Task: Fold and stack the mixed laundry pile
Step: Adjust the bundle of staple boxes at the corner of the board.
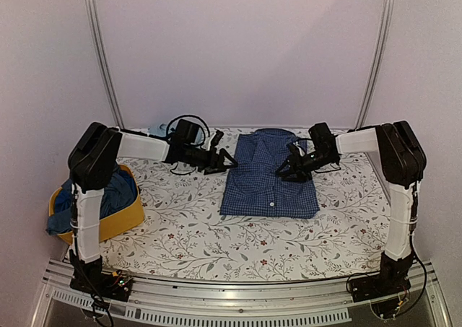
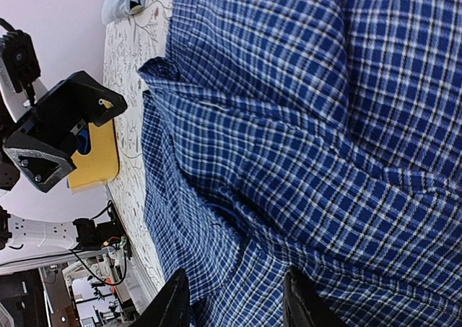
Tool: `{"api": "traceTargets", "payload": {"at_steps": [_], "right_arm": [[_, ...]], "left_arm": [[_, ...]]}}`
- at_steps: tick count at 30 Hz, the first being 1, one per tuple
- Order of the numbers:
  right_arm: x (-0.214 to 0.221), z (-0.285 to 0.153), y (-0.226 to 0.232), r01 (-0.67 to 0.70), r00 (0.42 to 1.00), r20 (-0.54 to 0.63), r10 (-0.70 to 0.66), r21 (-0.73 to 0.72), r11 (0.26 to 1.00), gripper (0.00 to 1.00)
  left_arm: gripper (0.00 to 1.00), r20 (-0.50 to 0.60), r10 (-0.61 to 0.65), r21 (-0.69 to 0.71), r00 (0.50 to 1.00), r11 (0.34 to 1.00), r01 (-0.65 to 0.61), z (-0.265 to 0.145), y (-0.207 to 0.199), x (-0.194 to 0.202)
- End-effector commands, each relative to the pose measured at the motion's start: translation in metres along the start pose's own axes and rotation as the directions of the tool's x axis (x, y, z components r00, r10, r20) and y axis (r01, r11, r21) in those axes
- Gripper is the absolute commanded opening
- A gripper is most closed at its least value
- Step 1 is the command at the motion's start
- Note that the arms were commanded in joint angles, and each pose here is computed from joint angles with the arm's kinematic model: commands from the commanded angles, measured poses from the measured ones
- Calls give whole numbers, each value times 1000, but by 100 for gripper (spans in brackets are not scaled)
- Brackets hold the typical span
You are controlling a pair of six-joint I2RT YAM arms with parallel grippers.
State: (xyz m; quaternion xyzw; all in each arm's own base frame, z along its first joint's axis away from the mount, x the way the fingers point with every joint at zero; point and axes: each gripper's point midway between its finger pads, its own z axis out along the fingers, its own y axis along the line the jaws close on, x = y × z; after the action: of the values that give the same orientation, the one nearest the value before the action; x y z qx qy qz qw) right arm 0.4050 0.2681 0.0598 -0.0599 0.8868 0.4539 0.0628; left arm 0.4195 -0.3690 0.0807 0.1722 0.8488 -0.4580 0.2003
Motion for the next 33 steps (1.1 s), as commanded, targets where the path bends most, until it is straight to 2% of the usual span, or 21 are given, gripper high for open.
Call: {"api": "traceTargets", "payload": {"at_steps": [1,10,11,15,16,24,28,31,33], "right_arm": [[5,10,-5,19,999,-45,-17,33,999,42],[-11,23,0,33,998,-46,-34,-8,999,30],[-13,23,1,36,998,-47,-37,-14,999,27],[-19,24,9,51,997,-47,-54,-50,997,2],[-22,22,13,63,997,-39,-66,-56,996,0],[-59,-9,18,108,991,78,-108,5,994,0],[-64,-15,-7,76,991,107,-86,88,993,0],[-60,-5,-30,61,993,91,-74,135,989,0],[-56,4,-42,53,996,69,-64,139,989,0]], "left_arm": [[78,-5,31,-7,1000,999,-31,-5,-13,-2],[78,-13,6,-28,1000,1000,-6,-3,-3,6],[78,-14,3,-29,1000,1000,-4,-4,-2,6],[78,-8,7,-35,1000,999,-7,-6,0,4],[78,-5,10,-40,1000,999,-11,-7,0,3],[80,18,17,-77,1000,997,-16,-17,8,-2],[80,26,36,-86,999,996,-33,-19,8,-4],[83,38,139,-112,990,985,-134,-22,-4,-3],[88,43,253,-159,967,957,-243,-26,-16,-1]]}}
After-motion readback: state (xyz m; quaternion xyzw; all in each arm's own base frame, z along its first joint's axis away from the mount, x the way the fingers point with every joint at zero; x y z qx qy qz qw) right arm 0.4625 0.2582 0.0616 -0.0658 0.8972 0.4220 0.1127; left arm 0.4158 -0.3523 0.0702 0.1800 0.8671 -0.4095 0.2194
